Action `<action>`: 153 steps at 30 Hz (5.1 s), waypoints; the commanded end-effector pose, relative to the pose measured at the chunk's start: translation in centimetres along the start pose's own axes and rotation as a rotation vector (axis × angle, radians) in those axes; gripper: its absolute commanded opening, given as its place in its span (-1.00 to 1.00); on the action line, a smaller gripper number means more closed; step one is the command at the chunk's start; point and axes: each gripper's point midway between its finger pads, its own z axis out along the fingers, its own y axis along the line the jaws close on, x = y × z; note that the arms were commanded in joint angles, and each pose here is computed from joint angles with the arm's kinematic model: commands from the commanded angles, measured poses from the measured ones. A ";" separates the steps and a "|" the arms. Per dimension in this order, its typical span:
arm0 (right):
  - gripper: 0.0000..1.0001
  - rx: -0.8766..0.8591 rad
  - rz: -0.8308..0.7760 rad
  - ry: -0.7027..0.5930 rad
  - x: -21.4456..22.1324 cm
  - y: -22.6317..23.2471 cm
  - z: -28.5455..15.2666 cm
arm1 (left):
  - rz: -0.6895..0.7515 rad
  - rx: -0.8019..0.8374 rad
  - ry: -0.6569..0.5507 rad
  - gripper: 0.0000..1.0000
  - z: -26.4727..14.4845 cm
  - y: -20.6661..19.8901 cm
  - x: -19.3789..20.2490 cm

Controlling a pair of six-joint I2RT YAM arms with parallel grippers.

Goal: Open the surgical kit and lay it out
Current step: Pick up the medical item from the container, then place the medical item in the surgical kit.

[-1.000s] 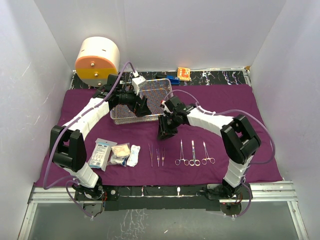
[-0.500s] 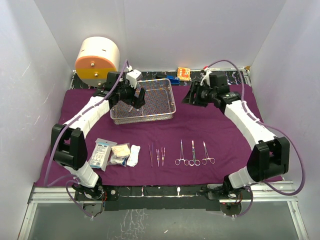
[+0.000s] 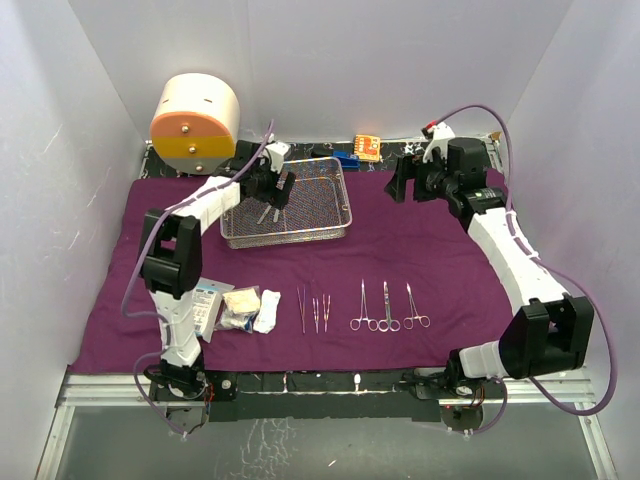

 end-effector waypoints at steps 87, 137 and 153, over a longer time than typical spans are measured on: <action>0.37 -0.611 0.010 -0.159 -4.9 14.7 6.4 | -0.241 0.018 -0.402 -1.00 -11.2 -4.9 -16.7; -0.30 -0.649 0.276 -0.063 -4.8 17.8 11.2 | -0.349 0.188 -0.385 -1.00 -11.1 -11.4 -17.5; -0.83 -0.589 0.284 -0.055 -5.0 17.1 11.9 | -0.345 0.175 -0.378 -1.00 -10.7 -11.4 -17.0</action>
